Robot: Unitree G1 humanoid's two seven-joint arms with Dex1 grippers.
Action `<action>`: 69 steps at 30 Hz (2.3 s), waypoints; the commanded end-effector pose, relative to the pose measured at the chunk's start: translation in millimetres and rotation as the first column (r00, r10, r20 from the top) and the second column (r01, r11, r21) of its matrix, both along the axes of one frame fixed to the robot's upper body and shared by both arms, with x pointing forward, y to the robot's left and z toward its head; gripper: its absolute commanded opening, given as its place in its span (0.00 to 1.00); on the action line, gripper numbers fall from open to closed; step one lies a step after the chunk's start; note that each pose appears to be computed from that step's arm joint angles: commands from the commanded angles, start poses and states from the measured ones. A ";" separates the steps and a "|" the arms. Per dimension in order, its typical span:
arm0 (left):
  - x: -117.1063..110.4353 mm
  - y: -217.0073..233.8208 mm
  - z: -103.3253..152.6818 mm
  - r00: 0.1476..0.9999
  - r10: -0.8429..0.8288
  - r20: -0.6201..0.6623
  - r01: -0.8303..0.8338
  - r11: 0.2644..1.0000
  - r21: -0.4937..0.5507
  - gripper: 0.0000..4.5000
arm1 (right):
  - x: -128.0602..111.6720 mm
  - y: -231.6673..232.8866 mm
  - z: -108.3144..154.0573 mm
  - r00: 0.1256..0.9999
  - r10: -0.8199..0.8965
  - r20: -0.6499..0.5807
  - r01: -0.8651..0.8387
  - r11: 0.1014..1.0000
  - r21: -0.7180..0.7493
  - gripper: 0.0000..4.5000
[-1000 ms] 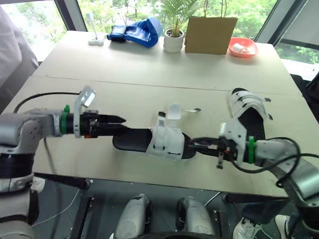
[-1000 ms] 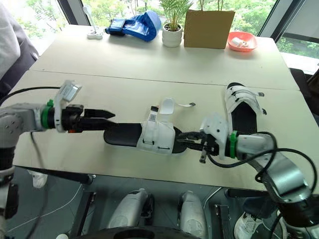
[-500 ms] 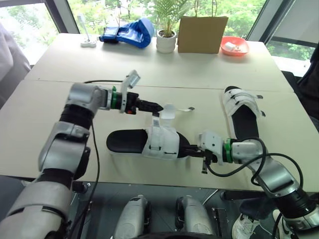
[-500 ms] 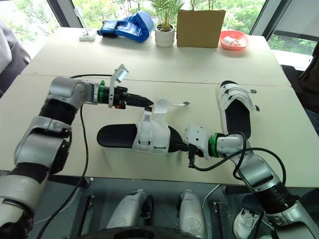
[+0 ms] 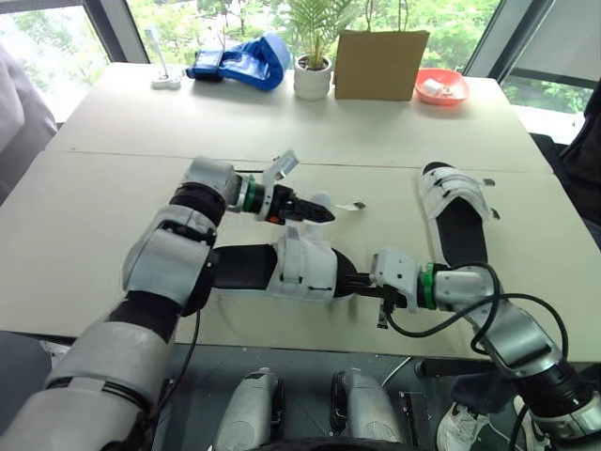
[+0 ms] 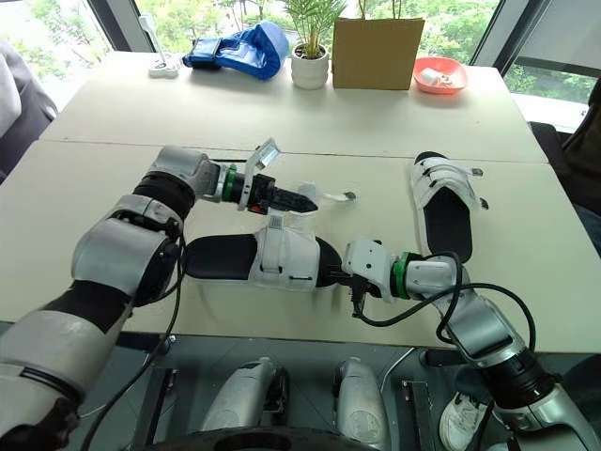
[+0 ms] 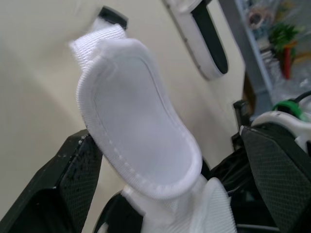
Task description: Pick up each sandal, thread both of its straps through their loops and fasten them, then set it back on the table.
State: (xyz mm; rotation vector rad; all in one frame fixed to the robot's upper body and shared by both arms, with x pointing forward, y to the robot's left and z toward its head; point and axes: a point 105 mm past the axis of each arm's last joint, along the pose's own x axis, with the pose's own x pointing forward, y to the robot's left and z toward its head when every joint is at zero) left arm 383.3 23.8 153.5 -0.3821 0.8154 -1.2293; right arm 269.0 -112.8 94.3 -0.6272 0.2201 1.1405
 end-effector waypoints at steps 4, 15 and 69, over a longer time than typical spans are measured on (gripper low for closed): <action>27.5 -17.5 63.5 0.973 0.229 -0.002 -0.220 0.931 -0.291 1.00 | 2.7 -9.0 -11.4 0.997 -0.080 -0.017 0.079 0.996 -0.034 0.01; 17.4 -22.4 59.8 0.991 0.131 0.033 -0.117 0.953 -0.280 0.47 | 14.3 -16.2 -6.8 0.988 -0.152 0.023 0.153 0.988 -0.019 0.00; 17.1 -19.0 54.1 0.984 0.081 0.158 -0.038 0.966 -0.255 0.03 | 9.9 -21.9 -12.4 0.979 -0.196 0.051 0.198 0.979 -0.042 0.00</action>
